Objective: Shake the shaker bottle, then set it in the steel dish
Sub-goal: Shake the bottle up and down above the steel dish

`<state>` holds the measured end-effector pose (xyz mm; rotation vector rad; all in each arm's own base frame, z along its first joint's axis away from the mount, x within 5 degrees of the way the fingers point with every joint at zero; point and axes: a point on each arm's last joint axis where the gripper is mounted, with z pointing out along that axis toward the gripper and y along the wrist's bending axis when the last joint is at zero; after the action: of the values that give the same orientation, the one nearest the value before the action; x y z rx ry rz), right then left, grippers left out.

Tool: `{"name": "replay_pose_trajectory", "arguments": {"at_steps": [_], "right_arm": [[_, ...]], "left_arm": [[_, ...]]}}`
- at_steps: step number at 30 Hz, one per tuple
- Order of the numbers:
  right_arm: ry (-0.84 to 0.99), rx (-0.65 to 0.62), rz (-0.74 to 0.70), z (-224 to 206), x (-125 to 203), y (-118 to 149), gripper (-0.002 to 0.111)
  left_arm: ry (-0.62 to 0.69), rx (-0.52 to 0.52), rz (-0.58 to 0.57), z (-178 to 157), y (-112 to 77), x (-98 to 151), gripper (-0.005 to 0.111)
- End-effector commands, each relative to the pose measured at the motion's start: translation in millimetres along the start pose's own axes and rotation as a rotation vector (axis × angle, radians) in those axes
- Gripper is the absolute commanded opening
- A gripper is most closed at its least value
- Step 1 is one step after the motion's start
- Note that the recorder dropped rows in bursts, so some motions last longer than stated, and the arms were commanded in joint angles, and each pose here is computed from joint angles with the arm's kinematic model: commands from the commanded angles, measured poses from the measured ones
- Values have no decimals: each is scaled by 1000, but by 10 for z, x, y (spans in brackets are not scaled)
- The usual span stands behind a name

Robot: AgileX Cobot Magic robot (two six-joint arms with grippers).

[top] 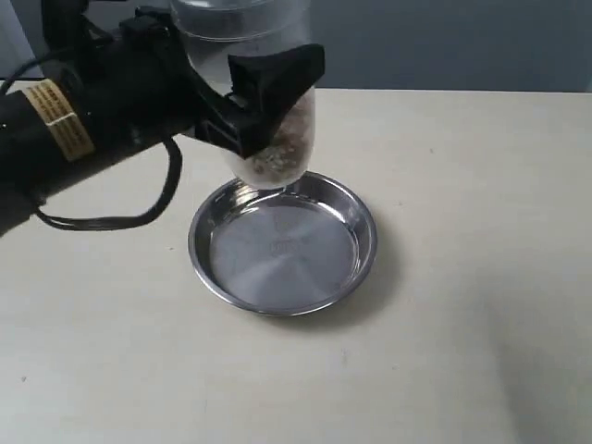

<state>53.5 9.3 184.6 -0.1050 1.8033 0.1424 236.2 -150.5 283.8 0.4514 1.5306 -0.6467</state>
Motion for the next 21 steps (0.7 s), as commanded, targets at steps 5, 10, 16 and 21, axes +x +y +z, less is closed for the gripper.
{"name": "replay_pose_trajectory", "arguments": {"at_steps": [5,10,16,21], "right_arm": [[-16,-3,-2,-2,-10,1,-1],[-16,-3,-2,-2,-10,1,-1],[-16,-3,-2,-2,-10,1,-1],[-16,-3,-2,-2,-10,1,-1]], "left_arm": [[-93,19,38,-97,-93,-287,0],[105,-83,-101,44,81,346,0],[11,-9,4,-50,-39,-50,0],[-7,56,-55,11,-72,97,0]]}}
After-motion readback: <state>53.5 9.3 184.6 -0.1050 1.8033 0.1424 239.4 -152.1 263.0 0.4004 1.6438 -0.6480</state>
